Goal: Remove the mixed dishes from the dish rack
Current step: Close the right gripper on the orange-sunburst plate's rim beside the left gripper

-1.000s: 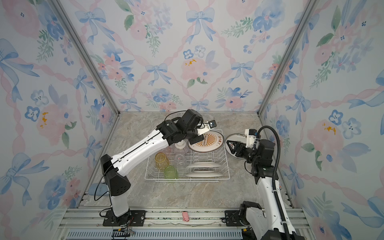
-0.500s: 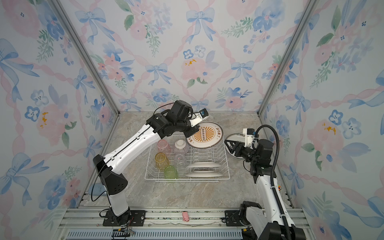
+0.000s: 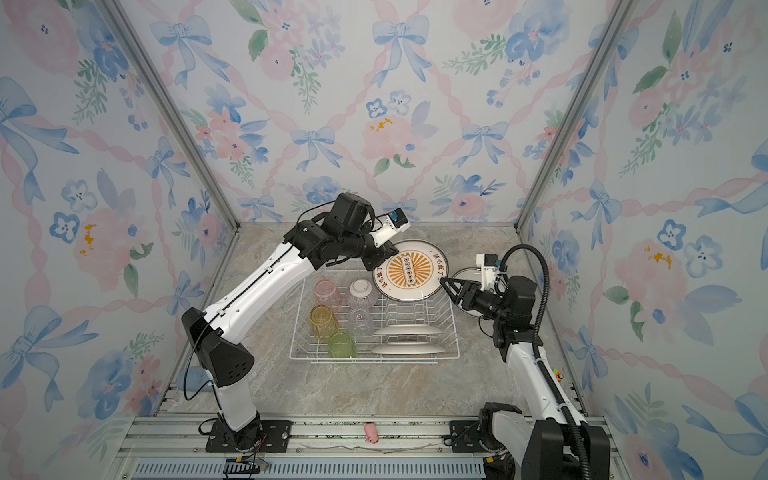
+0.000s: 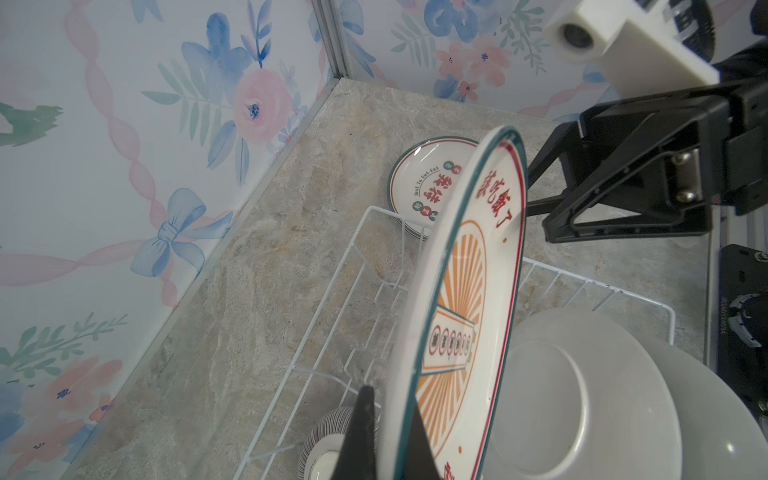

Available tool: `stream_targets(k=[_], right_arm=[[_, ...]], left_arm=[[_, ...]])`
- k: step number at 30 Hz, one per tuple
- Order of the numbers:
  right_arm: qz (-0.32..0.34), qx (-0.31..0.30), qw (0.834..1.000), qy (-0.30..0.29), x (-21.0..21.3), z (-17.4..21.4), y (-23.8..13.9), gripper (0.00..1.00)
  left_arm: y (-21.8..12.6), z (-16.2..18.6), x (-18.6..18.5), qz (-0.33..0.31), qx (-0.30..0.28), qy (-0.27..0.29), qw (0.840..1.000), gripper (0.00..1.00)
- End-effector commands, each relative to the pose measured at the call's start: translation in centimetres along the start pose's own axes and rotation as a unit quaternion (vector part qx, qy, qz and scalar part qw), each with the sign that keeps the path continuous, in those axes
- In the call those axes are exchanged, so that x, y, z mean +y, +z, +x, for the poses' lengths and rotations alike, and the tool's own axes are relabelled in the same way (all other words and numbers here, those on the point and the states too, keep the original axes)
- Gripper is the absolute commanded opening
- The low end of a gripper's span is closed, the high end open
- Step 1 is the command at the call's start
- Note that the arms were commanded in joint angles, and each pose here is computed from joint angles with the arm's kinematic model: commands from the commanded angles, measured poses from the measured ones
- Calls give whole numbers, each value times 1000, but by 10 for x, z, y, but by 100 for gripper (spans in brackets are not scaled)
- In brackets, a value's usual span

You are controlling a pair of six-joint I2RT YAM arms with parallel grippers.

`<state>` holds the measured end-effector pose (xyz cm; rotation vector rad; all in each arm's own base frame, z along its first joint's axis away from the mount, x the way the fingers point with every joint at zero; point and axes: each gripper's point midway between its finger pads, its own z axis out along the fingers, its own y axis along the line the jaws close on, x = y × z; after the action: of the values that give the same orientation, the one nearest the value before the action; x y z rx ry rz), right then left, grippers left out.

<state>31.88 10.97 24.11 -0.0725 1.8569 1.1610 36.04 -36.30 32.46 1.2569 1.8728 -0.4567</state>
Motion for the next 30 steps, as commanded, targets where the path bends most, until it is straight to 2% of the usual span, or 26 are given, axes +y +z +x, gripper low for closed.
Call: stream_targets(k=[1, 8, 15, 24, 29, 30], right_arm=[[-44, -1, 999, -7, 16, 0, 5, 58], [-81, 2, 997, -9, 30, 1, 13, 56], [-107, 3, 994, -5, 38, 1, 19, 51], [-111, 4, 994, -9, 44, 0, 17, 32], [-102, 4, 995, -14, 45, -1, 16, 17], [-99, 4, 995, -16, 45, -1, 15, 14]], left_arm=[[-33, -39, -4, 25, -77, -10, 997, 0], [-31, -42, -9, 63, -93, -21, 993, 0], [-26, -43, -12, 90, -101, -32, 990, 0], [-22, -39, -10, 99, -100, -41, 989, 0], [-20, -34, -10, 95, -92, -44, 990, 0], [-19, -33, -8, 91, -90, -47, 991, 3]])
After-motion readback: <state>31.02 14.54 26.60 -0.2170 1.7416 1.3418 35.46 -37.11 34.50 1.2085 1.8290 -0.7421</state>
